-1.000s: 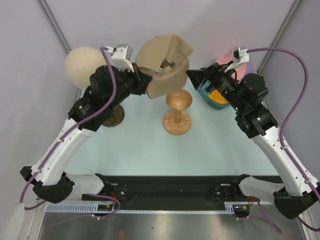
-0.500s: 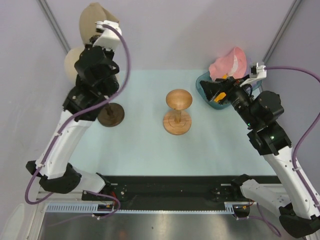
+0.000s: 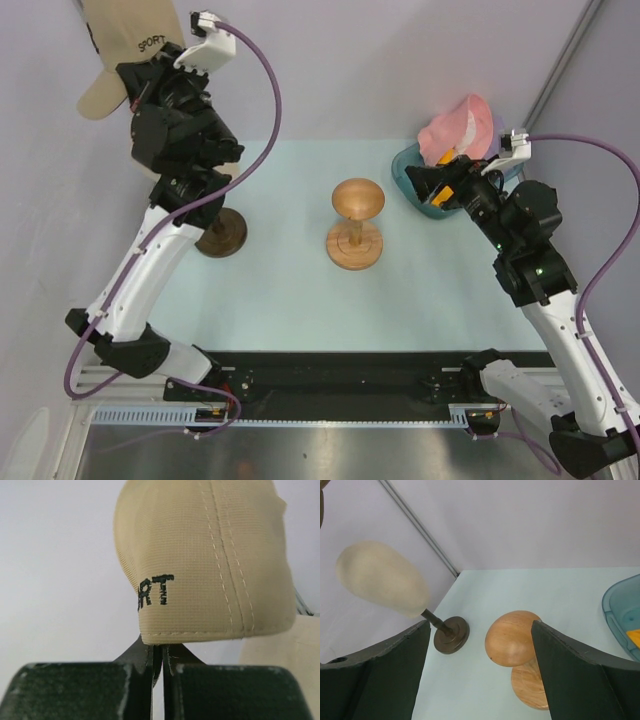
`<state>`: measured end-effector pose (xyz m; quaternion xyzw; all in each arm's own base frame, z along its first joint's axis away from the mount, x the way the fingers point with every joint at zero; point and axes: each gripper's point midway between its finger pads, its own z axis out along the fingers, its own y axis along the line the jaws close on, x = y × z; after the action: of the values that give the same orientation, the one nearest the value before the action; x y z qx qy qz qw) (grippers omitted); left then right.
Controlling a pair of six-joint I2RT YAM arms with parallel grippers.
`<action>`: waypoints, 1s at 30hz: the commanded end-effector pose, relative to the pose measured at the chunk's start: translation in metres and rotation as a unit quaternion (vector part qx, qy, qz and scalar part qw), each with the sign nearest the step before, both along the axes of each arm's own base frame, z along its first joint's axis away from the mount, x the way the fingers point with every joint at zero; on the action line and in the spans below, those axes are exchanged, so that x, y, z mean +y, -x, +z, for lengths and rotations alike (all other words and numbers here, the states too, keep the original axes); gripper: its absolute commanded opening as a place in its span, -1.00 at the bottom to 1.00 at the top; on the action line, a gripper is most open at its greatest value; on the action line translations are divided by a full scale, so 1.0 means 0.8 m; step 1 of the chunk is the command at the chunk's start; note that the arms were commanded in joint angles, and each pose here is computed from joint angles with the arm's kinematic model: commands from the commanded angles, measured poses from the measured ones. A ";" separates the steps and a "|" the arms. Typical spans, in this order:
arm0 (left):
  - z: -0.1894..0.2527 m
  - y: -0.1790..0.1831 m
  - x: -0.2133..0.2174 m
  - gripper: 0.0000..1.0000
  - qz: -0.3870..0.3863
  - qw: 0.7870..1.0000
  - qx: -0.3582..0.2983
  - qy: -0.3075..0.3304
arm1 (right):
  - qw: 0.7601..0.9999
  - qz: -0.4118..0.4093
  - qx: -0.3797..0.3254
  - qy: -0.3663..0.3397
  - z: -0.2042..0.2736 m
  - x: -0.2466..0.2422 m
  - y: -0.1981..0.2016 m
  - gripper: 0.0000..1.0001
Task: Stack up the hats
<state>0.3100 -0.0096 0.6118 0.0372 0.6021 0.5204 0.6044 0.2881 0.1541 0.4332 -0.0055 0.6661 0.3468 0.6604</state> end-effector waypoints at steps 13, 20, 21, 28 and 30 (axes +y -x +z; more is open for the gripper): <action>-0.116 0.016 0.062 -0.99 0.096 0.988 0.113 -0.031 | 0.999 0.022 -0.018 -0.017 0.012 -0.003 0.007 0.74; -0.167 0.011 0.058 -0.99 0.092 0.981 0.163 -0.044 | 0.999 0.028 -0.009 -0.029 0.008 0.000 0.004 0.74; -0.172 0.011 0.058 -0.99 0.091 0.980 0.173 -0.050 | 0.999 0.029 -0.009 -0.033 0.009 0.000 0.005 0.74; -0.229 0.014 0.033 -0.99 0.041 0.966 0.239 -0.086 | 0.999 0.033 0.001 -0.034 0.003 0.003 -0.001 0.74; -0.247 0.013 0.026 -0.99 0.033 0.959 0.260 -0.102 | 0.999 0.035 0.001 -0.038 0.004 0.004 -0.002 0.73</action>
<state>0.3031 0.0236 0.4415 0.1671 0.6780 0.5807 0.4185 0.2909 0.1547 0.4224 -0.0006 0.6717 0.3761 0.6383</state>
